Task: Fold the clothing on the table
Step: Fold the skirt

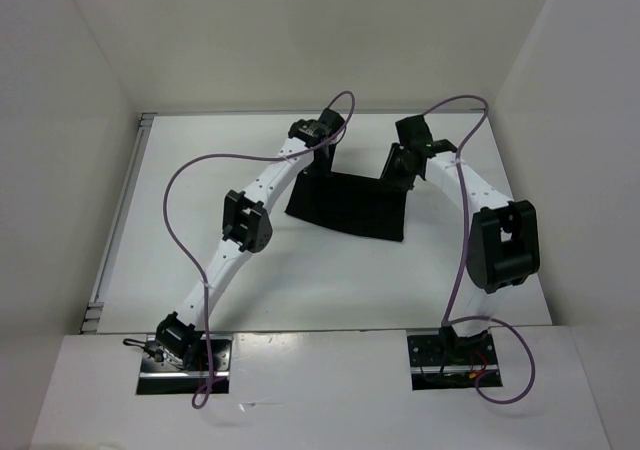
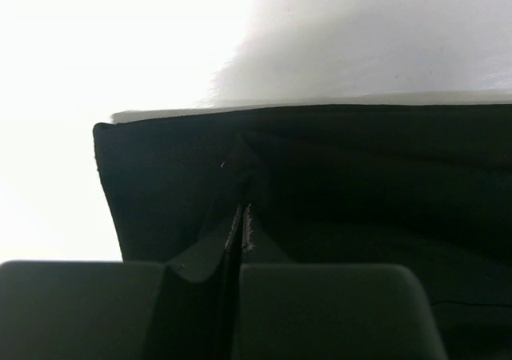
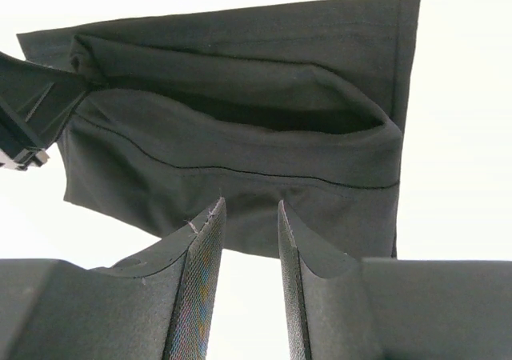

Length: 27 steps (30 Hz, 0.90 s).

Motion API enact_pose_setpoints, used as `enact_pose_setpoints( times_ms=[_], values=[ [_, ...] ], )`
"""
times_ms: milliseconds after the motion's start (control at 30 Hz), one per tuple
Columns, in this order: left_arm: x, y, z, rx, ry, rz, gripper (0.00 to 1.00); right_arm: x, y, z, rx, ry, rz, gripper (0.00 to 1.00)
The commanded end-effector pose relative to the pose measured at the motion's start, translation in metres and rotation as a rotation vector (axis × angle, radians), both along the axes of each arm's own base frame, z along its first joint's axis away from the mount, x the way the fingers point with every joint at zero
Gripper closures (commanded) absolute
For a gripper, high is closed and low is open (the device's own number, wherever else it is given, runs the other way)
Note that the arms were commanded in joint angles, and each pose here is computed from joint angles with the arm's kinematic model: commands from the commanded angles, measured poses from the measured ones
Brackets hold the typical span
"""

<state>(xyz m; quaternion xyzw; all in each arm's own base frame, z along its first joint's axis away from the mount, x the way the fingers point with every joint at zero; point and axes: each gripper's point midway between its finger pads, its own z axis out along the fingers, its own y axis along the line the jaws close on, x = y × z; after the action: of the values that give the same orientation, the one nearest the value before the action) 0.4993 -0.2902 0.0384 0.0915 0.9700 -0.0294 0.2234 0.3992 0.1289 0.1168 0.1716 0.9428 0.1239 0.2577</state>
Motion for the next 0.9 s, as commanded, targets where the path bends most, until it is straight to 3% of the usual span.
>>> enact_pose_setpoints(
  times_ms=[0, 167, 867],
  values=[
    [0.005, 0.001, 0.045, -0.024, -0.081, 0.028, 1.00, -0.006, -0.009, 0.011, -0.029, -0.031, -0.018, 0.62],
    [0.010, 0.003, 0.090, -0.051, -0.168, 0.043, 1.00, -0.006, -0.022, 0.004, -0.032, -0.019, -0.050, 0.62],
    [0.010, 0.025, 0.064, 0.072, -0.144, 0.097, 1.00, 0.013, -0.040, -0.046, -0.098, 0.058, -0.073, 0.61]
  ],
)
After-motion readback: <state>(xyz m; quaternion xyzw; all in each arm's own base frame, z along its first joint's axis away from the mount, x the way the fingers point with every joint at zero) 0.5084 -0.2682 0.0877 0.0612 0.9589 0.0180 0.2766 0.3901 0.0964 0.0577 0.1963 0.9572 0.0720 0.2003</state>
